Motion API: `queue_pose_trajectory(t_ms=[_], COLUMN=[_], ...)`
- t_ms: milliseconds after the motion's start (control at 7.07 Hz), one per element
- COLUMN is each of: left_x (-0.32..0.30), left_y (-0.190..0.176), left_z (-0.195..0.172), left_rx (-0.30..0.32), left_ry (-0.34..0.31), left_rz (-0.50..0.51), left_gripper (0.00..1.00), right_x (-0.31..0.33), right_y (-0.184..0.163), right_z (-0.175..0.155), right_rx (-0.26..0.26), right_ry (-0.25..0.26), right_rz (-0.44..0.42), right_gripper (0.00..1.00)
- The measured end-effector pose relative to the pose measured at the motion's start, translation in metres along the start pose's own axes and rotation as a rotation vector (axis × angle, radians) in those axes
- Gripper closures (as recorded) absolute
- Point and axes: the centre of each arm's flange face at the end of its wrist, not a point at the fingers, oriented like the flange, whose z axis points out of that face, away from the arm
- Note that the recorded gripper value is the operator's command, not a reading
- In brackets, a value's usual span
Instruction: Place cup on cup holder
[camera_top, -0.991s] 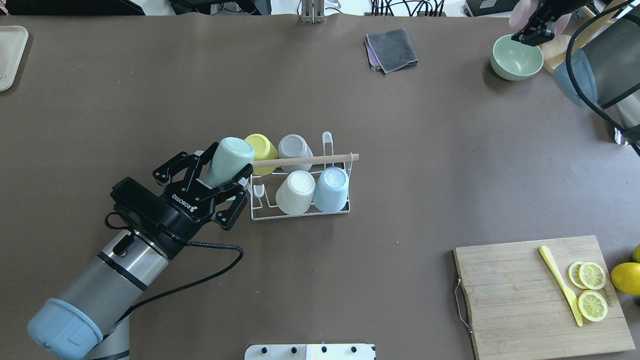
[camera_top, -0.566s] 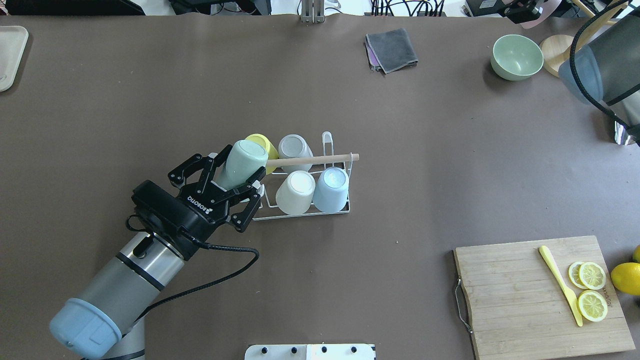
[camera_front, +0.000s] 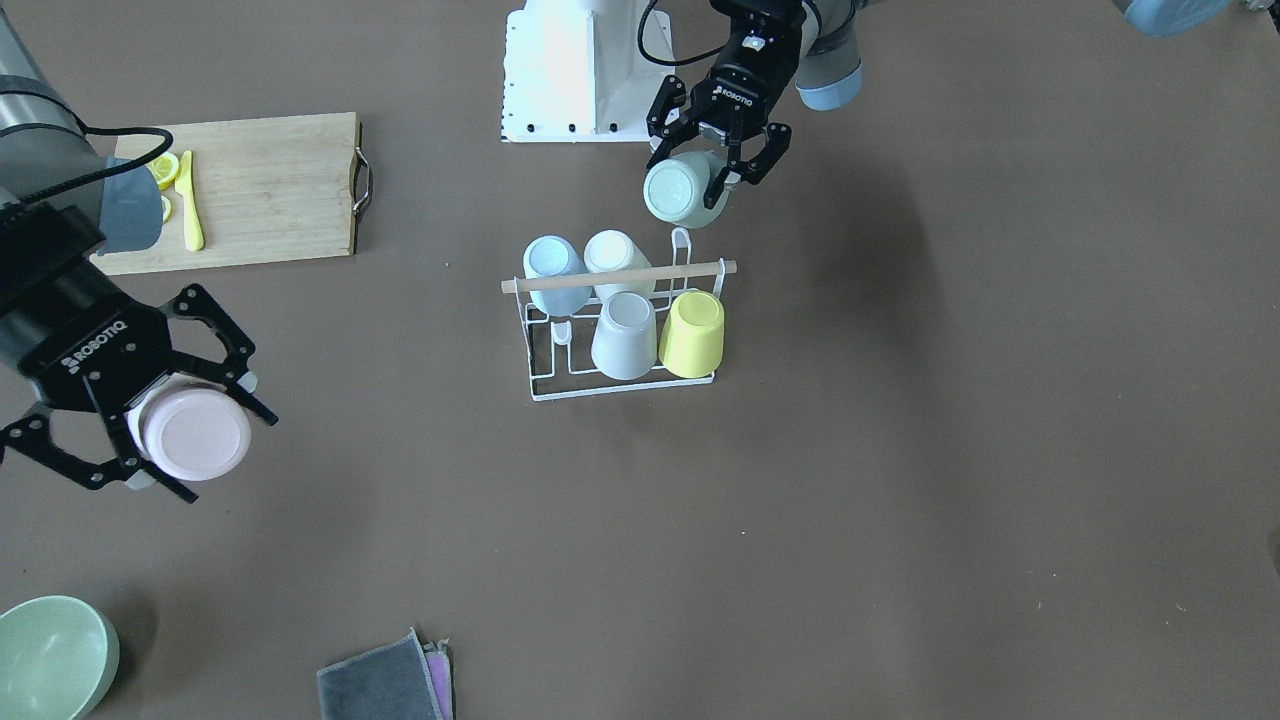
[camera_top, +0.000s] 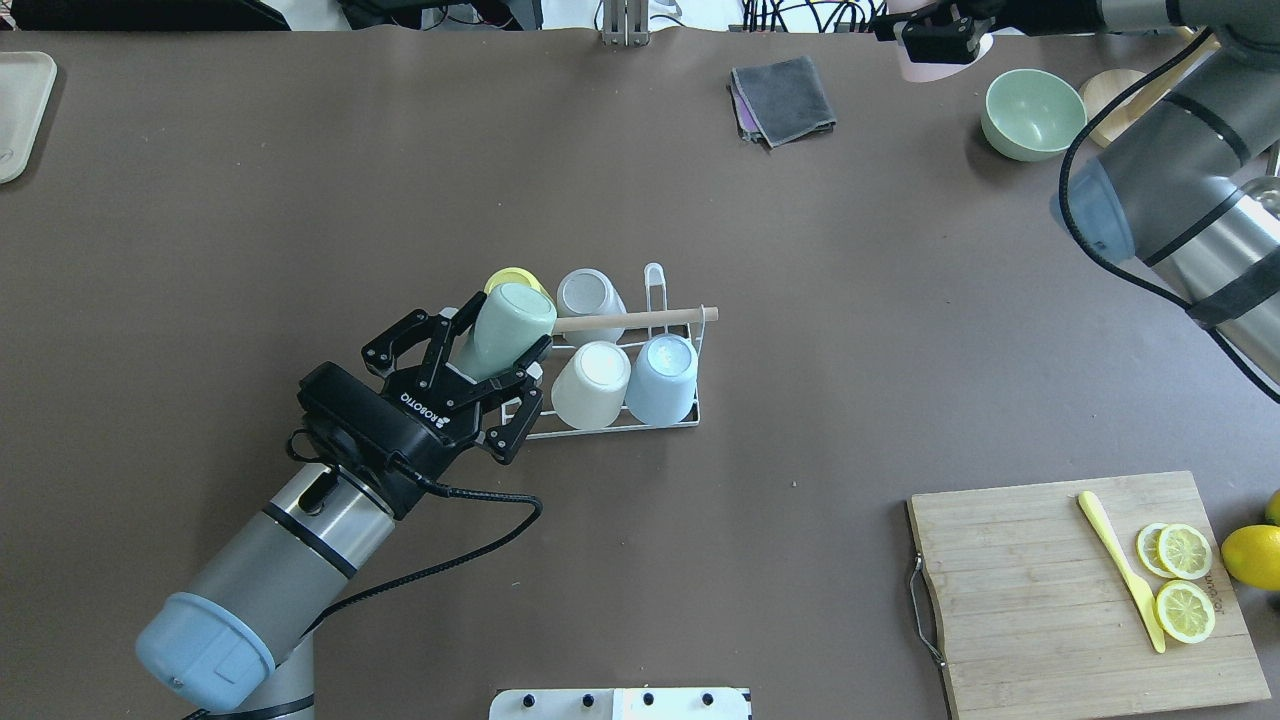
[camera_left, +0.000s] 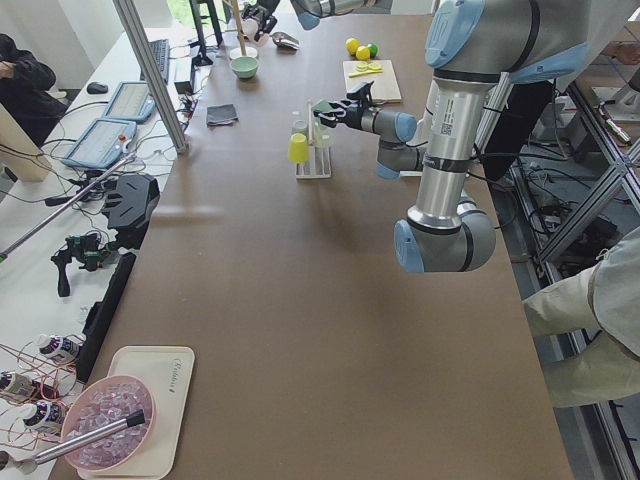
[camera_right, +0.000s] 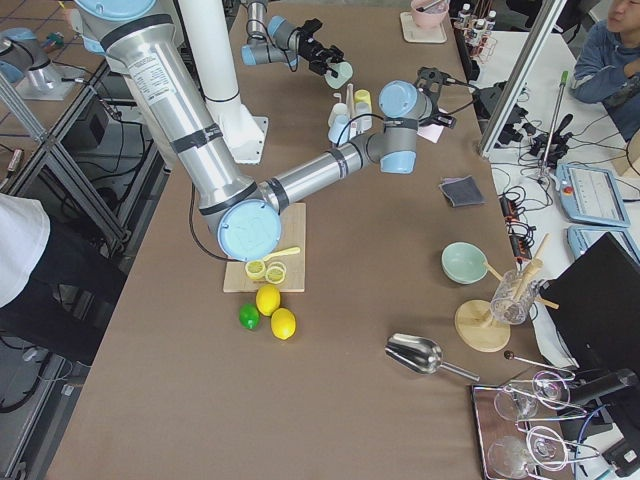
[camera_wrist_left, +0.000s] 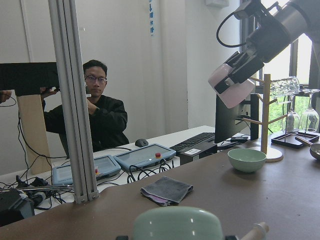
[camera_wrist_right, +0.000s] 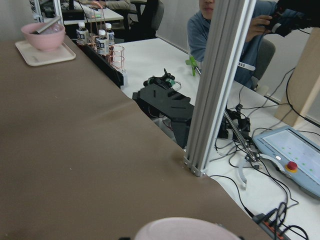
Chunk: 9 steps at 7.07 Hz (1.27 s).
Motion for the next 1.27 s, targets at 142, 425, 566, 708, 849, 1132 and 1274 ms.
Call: queue_pose_trajectory(t_ms=[142, 425, 566, 708, 849, 1132, 1274], left_x=[0.003, 0.004, 0.004, 0.004, 0.004, 0.002, 0.002], left_y=[0.004, 0.009, 0.010, 0.012, 0.012, 0.014, 0.015], left_z=[0.003, 0.005, 0.006, 0.006, 0.006, 0.008, 0.009], left_rx=[-0.006, -0.011, -0.012, -0.014, -0.016, -0.018, -0.018], left_ry=[0.000, -0.001, -0.002, -0.003, -0.003, -0.008, -0.009], left_rz=[0.005, 0.010, 0.012, 0.014, 0.016, 0.021, 0.022], left_gripper=[1.00, 1.00, 1.00, 1.00, 1.00, 1.00, 1.00], right_x=[-0.019, -0.058, -0.067, -0.070, -0.075, -0.085, -0.095], right_y=[0.004, 0.014, 0.015, 0.011, 0.008, 0.023, 0.038], right_z=[0.004, 0.017, 0.027, 0.033, 0.032, 0.041, 0.053], right_rx=[0.073, 0.189, 0.233, 0.284, 0.348, 0.526, 0.575], right_ry=[-0.066, -0.220, -0.291, -0.342, -0.392, -0.538, -0.590], right_rz=[0.023, 0.044, 0.021, -0.013, -0.023, 0.079, 0.093], right_gripper=[1.00, 1.00, 1.00, 1.00, 1.00, 1.00, 1.00])
